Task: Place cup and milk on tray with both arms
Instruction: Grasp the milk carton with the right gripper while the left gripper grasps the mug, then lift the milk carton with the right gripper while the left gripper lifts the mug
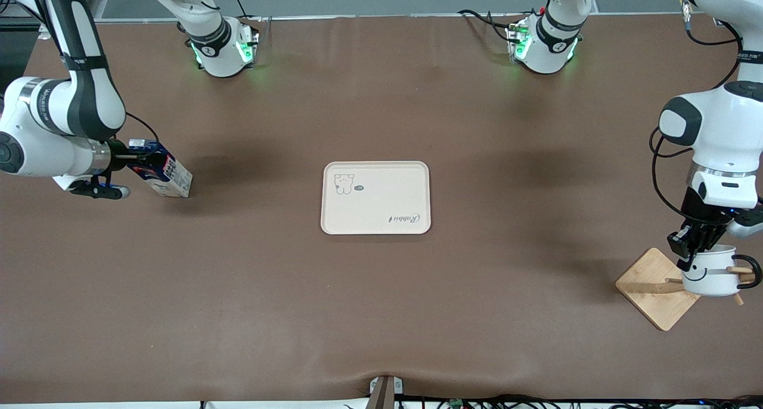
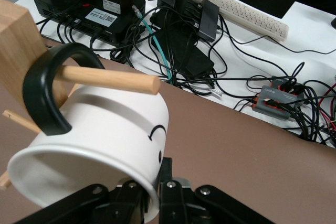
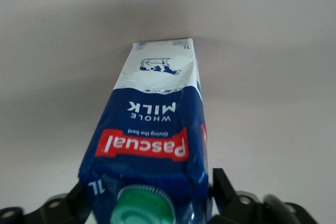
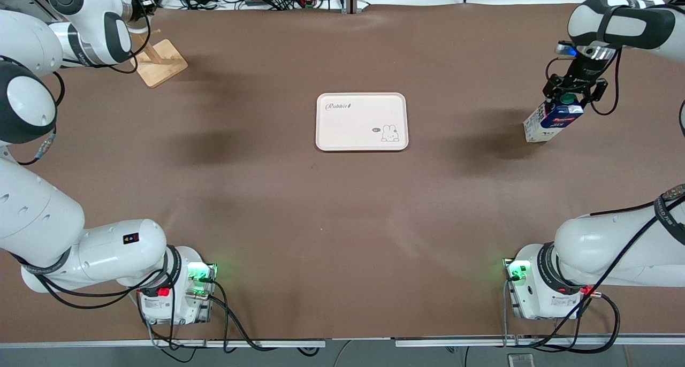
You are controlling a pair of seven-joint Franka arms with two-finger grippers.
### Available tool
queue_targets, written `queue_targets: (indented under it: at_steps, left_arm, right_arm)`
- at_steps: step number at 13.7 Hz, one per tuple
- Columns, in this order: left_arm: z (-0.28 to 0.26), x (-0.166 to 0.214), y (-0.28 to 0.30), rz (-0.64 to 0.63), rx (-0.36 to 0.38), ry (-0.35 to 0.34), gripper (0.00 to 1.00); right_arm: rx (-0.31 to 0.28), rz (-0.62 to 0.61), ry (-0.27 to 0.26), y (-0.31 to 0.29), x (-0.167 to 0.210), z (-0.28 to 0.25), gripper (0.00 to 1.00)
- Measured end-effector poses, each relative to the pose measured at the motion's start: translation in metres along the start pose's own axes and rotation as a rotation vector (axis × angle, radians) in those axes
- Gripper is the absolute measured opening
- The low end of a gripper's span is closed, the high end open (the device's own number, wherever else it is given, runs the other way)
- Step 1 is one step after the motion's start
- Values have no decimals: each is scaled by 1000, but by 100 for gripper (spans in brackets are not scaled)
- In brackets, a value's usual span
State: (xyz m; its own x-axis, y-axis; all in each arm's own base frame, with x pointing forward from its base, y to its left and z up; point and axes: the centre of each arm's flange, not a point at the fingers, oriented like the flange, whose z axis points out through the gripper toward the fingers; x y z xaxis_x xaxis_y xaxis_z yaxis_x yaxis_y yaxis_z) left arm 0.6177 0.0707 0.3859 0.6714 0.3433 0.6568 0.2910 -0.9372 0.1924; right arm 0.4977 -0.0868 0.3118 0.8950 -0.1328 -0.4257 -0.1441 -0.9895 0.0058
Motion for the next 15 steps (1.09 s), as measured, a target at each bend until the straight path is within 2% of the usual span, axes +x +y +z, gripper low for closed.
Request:
queue_targets:
  at_steps: [1,4,7,9,12,15]
  left_arm:
    - [-1,0,6,8,-8,0,9]
    - [-10,6,32,37,-22,-43,9]
    - [-34,17,64,74,-15,-130,9]
    - [-59,31,89,106,2,-210,9]
    - [-107,53,136,160,25,-337,9]
    - [-133,43,184,182,40,-464,9]
  right_arm:
    - [-1,0,-6,-1,-2,-3,78]
    - [-6,-8,-24,-7,-6,-43,77]
    - [-27,-63,9,-47,-19,-116,77]
    - [-21,-45,-5,-105,-36,-144,71]
    - [-10,33,-5,-216,-63,-152,71]
    - [22,54,-31,-312,-76,-142,71]
